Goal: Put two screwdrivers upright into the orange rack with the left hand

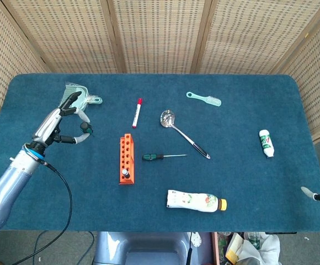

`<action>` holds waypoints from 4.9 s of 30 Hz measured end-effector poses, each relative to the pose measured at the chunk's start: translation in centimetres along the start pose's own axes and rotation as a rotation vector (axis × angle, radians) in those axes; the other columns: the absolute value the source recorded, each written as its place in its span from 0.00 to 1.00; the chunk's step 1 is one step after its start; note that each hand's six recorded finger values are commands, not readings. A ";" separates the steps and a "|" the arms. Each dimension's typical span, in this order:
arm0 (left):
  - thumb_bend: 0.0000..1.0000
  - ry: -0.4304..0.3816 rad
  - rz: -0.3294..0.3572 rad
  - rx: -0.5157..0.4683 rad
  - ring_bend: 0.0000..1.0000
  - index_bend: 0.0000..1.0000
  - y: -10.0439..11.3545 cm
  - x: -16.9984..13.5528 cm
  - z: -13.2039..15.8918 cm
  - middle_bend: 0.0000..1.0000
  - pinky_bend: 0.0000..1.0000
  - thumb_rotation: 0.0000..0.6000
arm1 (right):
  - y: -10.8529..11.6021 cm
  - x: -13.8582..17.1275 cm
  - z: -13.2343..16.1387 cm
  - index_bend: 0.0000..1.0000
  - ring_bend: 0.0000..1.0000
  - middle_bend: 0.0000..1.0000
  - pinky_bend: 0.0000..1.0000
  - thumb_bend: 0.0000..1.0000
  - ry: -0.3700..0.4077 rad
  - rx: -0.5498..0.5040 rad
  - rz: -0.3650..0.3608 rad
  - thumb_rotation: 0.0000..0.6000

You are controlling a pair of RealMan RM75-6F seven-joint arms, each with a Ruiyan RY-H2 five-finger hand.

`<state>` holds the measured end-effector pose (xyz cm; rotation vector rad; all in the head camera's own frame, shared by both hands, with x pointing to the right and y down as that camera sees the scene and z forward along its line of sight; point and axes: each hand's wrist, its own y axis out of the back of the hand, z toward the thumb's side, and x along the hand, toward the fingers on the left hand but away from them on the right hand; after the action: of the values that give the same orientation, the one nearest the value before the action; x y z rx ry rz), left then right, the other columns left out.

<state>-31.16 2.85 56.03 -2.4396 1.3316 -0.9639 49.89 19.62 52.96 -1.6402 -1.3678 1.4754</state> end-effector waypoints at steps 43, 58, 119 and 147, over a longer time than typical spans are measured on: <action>0.46 0.023 -0.189 -0.135 0.00 0.67 -6.4 4.9 3.5 0.00 0.00 1.00 | 0.3 -0.2 -0.5 0.00 0.00 0.00 0.00 0.00 -0.015 -0.011 -0.003 1.00; 0.46 0.022 -0.191 -0.133 0.00 0.67 -7.0 5.6 3.6 0.00 0.00 1.00 | 0.4 -0.3 -0.6 0.00 0.00 0.00 0.00 0.00 -0.017 -0.015 -0.006 1.00; 0.49 0.151 -0.237 -0.055 0.00 0.39 -11.5 6.1 -3.0 0.00 0.00 1.00 | 0.3 -0.4 -0.7 0.00 0.00 0.00 0.00 0.00 -0.019 -0.015 0.000 1.00; 0.83 0.039 -0.189 0.029 0.00 0.00 -3.7 1.9 0.3 0.00 0.00 1.00 | 0.5 0.2 -0.1 0.00 0.00 0.00 0.00 0.00 0.011 -0.027 -0.004 1.00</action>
<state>-27.70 3.42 58.36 -2.5734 1.1046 -1.0713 50.11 19.64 52.45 -1.6593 -1.3898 1.4499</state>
